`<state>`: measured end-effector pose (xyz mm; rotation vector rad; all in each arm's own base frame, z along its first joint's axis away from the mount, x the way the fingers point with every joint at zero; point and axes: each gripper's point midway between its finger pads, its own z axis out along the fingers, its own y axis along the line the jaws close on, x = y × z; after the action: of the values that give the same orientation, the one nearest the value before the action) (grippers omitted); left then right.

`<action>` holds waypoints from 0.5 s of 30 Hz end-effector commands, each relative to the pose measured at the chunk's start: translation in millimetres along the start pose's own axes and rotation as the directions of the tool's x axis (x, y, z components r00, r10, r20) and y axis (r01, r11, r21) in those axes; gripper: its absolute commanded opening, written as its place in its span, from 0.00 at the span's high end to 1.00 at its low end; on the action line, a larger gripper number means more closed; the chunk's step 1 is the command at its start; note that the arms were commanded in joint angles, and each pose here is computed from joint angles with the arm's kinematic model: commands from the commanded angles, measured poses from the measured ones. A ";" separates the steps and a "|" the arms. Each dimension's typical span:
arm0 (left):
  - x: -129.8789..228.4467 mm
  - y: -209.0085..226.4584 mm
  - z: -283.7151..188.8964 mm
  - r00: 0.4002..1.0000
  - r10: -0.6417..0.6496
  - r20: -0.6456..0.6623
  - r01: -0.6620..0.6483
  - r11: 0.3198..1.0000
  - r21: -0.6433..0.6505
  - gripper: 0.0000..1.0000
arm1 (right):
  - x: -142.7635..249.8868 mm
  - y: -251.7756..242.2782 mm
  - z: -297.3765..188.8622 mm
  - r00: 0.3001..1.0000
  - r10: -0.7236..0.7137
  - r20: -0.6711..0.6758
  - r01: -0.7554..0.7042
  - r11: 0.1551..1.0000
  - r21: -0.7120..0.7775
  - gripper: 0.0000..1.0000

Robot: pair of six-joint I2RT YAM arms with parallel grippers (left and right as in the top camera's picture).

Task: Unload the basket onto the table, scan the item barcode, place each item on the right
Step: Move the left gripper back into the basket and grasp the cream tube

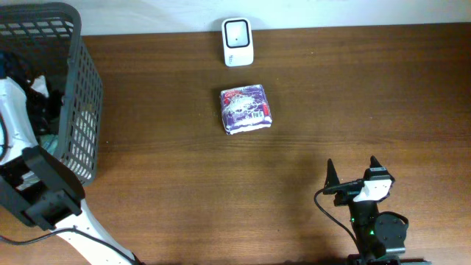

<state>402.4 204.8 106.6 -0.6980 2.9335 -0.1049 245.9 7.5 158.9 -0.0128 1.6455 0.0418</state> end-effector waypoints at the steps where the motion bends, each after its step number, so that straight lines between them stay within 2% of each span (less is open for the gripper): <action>1: 11.9 -4.9 19.6 0.996 0.087 -0.037 -0.085 0.995 0.047 0.16 | 3.1 -3.2 0.3 1.000 -0.002 -0.004 0.002 1.000 0.015 0.01; 5: 20.0 -3.0 41.9 0.990 0.130 -0.055 -0.127 0.991 0.052 0.17 | 3.1 -3.1 0.3 1.000 -0.002 -0.004 0.002 1.000 0.015 0.01; 8: 20.9 -1.8 54.2 0.990 0.133 -0.048 -0.131 0.990 0.050 0.29 | 3.1 -3.2 0.3 1.000 -0.002 -0.004 0.002 1.000 0.015 0.01; 10: 22.8 0.3 62.8 0.990 0.134 -0.048 -0.132 0.990 0.043 0.29 | 3.1 -3.2 0.3 1.000 -0.002 -0.004 0.002 1.000 0.015 0.01; 11: 24.9 0.6 67.4 0.990 0.133 -0.051 -0.131 0.990 0.044 0.34 | 3.1 -3.2 0.3 1.000 -0.002 -0.004 0.002 1.000 0.015 0.01; 12: 26.4 0.8 70.1 0.990 0.133 -0.054 -0.131 0.990 0.044 0.45 | 3.2 -3.1 0.3 1.000 -0.002 -0.004 0.002 1.000 0.015 0.01; 13: 27.7 1.1 73.2 0.990 0.133 -0.055 -0.130 0.990 0.045 0.58 | 3.2 -3.1 0.3 1.000 -0.002 -0.004 0.002 1.000 0.015 0.01; 14: 25.7 1.2 73.4 0.990 0.132 -0.046 -0.130 0.991 0.043 0.76 | 3.1 -3.1 0.3 1.000 -0.002 -0.004 0.002 1.000 0.015 0.02; 15: 24.7 1.2 73.0 0.991 0.125 -0.043 -0.123 0.991 0.042 0.83 | 3.1 -3.2 0.3 1.000 -0.002 -0.004 0.002 1.000 0.015 0.01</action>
<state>392.5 197.6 38.2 -0.5078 2.9923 -0.1473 245.9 7.5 159.0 -0.0121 1.6451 0.0424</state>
